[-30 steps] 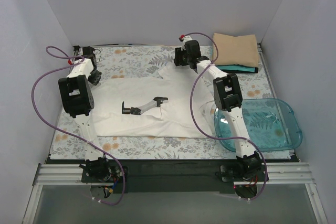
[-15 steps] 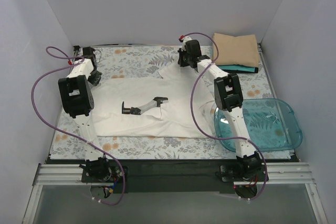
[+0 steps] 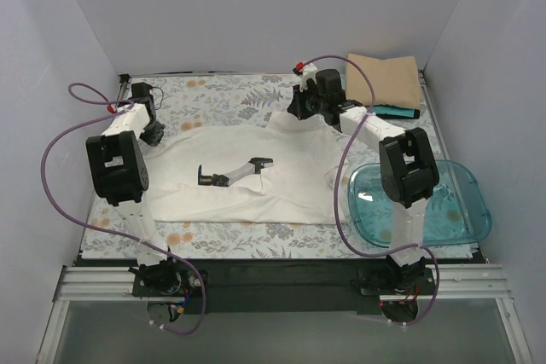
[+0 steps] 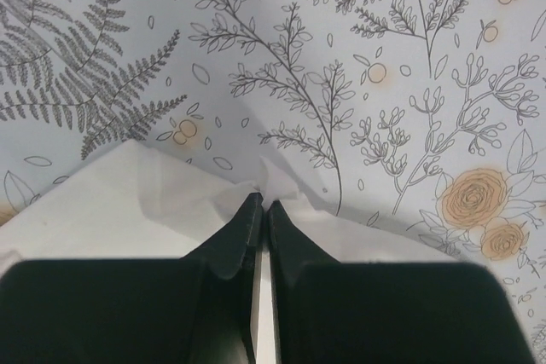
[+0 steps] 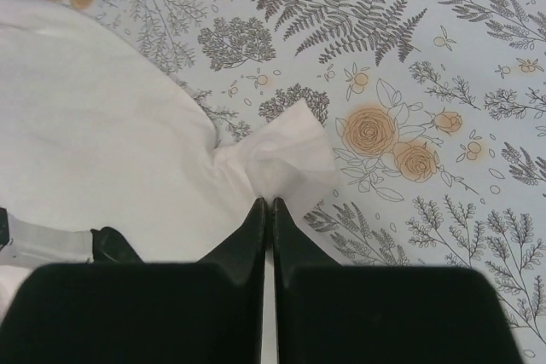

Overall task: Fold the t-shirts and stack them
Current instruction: Fold the tshirt

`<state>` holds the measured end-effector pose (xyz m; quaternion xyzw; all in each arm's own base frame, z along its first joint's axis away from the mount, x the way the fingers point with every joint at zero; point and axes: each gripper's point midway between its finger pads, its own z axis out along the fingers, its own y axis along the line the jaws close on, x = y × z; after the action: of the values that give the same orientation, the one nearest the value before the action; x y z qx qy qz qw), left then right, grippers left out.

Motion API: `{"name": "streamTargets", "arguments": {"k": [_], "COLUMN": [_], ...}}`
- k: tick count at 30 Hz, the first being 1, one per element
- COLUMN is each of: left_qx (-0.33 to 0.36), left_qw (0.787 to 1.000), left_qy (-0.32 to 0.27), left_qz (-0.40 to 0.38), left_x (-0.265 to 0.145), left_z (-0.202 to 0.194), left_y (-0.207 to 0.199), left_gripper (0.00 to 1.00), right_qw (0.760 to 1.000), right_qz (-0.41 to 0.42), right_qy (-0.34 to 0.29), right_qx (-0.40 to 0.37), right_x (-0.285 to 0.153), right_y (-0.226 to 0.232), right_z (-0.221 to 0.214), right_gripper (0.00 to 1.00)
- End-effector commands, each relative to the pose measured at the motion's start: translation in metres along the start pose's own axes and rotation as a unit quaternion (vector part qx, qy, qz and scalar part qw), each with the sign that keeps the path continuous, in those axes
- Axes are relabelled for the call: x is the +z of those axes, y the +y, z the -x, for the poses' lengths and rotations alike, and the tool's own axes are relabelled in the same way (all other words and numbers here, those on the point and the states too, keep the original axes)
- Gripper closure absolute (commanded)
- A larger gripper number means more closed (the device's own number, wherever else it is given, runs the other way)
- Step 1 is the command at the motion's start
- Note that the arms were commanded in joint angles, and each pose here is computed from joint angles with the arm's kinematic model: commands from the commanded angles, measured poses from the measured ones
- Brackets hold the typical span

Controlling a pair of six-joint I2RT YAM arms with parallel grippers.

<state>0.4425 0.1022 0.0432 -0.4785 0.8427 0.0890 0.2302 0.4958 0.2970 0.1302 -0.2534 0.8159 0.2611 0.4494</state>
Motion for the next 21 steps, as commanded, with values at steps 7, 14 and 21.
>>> {"name": "streamTargets", "arguments": {"k": [7, 14, 21], "left_qx": [-0.035, -0.048, -0.056], "left_qw": [0.997, 0.994, 0.993], "left_qy": [-0.057, -0.087, -0.093], "left_qz": [-0.039, -0.047, -0.045], "left_x": [-0.047, -0.060, -0.068], "left_z": [0.019, 0.040, 0.046], "left_y": [0.008, 0.001, 0.002], "left_gripper": [1.00, 1.00, 1.00], "right_qw": [0.997, 0.998, 0.998], "right_qz": [0.039, 0.026, 0.029], "right_qy": [-0.048, -0.041, -0.042], "right_qx": [-0.034, -0.034, -0.034], "right_x": [-0.062, -0.094, -0.116], "right_y": [0.035, 0.042, 0.050], "right_z": [0.004, -0.021, -0.032], "right_gripper": [0.99, 0.99, 0.99]}}
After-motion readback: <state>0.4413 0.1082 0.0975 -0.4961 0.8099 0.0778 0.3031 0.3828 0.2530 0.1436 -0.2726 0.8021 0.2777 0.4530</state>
